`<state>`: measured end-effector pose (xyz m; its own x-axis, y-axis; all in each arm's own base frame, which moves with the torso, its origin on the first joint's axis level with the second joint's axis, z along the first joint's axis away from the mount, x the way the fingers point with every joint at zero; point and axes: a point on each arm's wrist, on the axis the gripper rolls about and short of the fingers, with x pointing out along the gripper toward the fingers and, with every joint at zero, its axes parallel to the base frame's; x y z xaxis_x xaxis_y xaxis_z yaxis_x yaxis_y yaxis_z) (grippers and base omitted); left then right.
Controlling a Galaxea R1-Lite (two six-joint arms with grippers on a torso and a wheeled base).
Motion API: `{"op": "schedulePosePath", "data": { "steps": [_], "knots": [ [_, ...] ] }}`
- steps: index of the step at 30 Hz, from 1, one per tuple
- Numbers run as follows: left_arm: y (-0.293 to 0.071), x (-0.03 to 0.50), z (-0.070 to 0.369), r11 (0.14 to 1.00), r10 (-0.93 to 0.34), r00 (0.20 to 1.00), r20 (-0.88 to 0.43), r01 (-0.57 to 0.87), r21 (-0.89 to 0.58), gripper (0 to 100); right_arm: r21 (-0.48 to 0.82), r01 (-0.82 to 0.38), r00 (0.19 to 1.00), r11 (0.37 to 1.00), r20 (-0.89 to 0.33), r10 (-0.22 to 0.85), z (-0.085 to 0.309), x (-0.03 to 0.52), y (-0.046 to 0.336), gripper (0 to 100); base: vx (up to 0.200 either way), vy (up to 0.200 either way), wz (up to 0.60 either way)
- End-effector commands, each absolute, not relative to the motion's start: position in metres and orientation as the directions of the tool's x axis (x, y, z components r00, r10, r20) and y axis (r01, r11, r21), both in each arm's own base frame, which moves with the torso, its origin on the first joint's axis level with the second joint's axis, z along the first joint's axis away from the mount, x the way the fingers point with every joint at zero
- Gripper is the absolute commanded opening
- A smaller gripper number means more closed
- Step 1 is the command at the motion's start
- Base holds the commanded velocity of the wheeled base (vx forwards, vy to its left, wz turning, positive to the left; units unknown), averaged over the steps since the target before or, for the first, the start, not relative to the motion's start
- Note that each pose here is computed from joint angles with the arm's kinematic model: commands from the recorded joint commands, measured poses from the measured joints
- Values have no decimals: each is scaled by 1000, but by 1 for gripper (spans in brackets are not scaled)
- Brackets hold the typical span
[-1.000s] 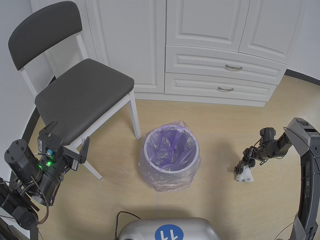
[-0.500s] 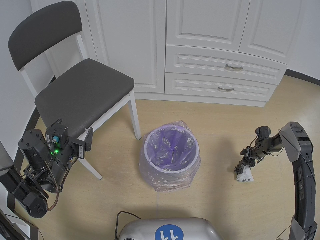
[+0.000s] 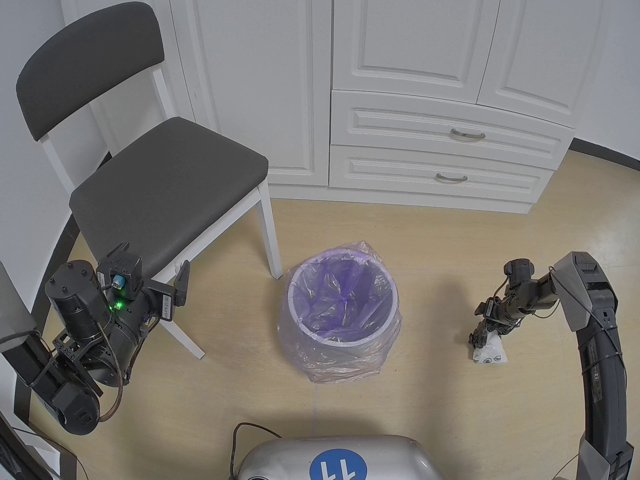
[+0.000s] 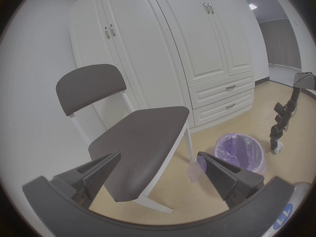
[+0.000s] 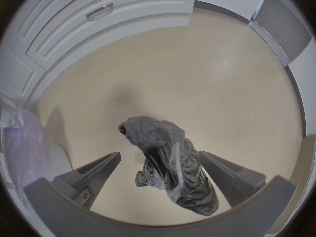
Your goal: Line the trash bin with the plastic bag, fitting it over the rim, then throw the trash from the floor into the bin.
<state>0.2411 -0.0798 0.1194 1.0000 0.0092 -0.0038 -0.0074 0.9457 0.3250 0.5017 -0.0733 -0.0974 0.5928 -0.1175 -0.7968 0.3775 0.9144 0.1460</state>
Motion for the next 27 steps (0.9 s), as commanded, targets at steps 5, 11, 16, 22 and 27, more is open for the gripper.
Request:
{"op": "schedulePosePath", "data": {
  "steps": [5, 11, 16, 22, 27],
  "knots": [
    [-81, 241, 120, 946, 6, 1000, -3, -5, 325, 100, 153, 399, 562, 904, -820, -110, -102, 504, -68, 100, 0, 0, 0],
    [-81, 241, 120, 946, 5, 1000, -1, -4, 324, 100, 149, 402, 562, 903, -819, -116, -102, 504, -69, 0, 0, 0, 0],
    [-81, 241, 119, 946, 3, 1000, -3, -2, 325, 100, 148, 408, 563, 901, -818, -120, -103, 504, -69, 0, 0, 0, 0],
    [-87, 237, 119, 945, -21, 1000, -6, 22, 326, 100, 148, 418, 560, 896, -819, -126, -100, 503, -69, 0, 0, 0, 0],
    [-90, 234, 120, 945, -38, 999, -3, 37, 325, 100, 127, 406, 544, 905, -829, -127, -80, 491, -67, 0, 0, 0, 0]
  ]
}}
